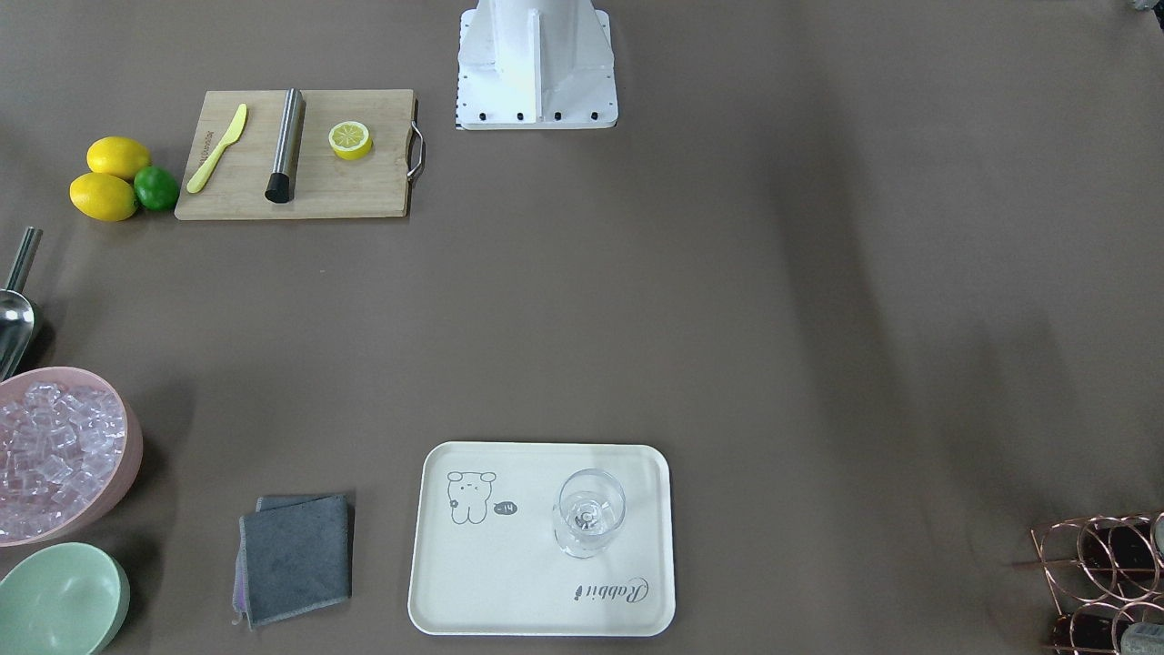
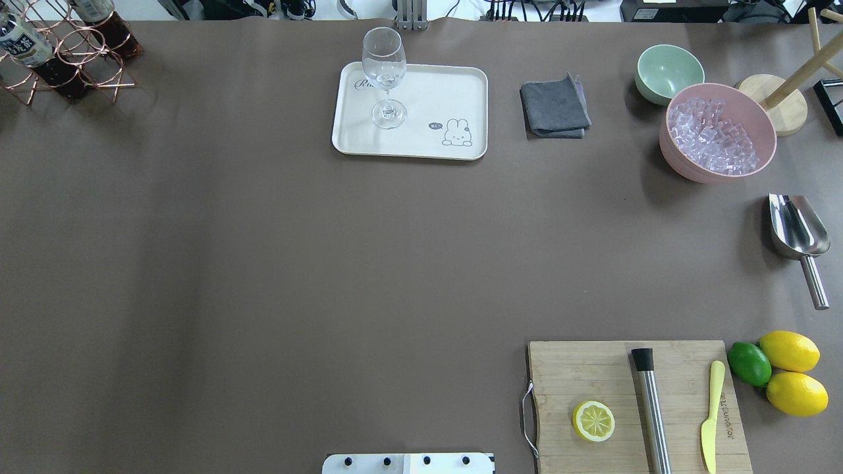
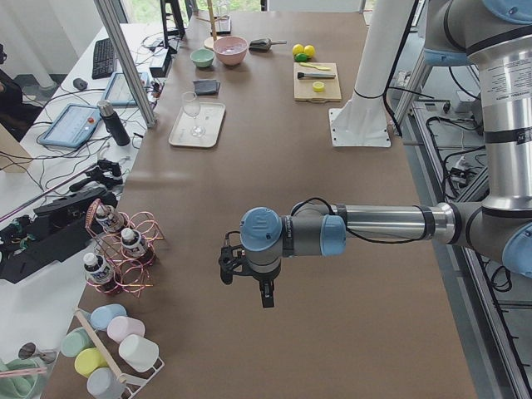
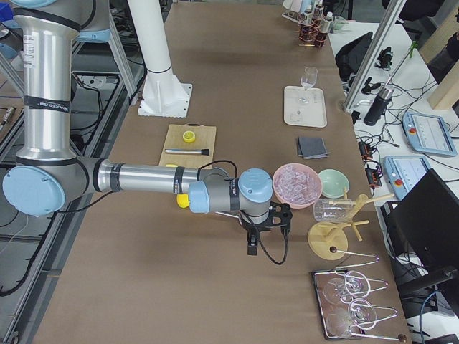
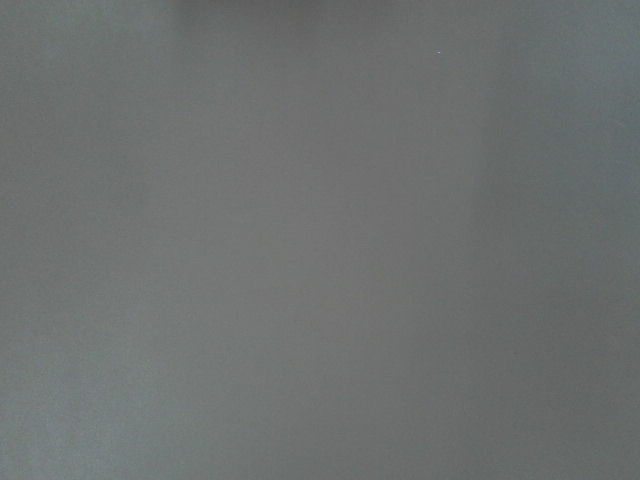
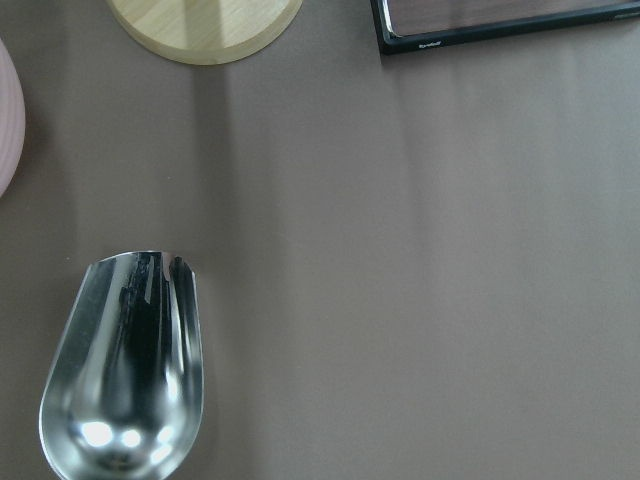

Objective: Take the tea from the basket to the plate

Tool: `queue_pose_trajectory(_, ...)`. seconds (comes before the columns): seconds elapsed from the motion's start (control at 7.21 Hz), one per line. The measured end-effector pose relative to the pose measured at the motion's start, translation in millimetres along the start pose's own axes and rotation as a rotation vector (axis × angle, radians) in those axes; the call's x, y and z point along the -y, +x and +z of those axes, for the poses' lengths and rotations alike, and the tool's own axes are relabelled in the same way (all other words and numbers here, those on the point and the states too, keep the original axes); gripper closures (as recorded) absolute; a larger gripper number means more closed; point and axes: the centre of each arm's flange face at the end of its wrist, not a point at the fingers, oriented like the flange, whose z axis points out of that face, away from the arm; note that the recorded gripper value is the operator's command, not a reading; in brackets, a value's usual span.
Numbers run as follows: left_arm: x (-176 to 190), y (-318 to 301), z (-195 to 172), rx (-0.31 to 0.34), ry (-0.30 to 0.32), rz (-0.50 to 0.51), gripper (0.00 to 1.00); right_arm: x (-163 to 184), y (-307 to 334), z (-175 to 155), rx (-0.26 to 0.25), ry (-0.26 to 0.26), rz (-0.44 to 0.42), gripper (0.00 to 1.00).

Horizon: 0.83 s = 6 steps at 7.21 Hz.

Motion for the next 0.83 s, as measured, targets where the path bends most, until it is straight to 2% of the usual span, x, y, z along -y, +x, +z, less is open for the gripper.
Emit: queue_pose_trajectory(0.83,-2.8,-1.4,1.2,0.0,-0.005,-0.005,0.02,2.8,1.0,-4.4,0.001,0.01,0.005,0.0)
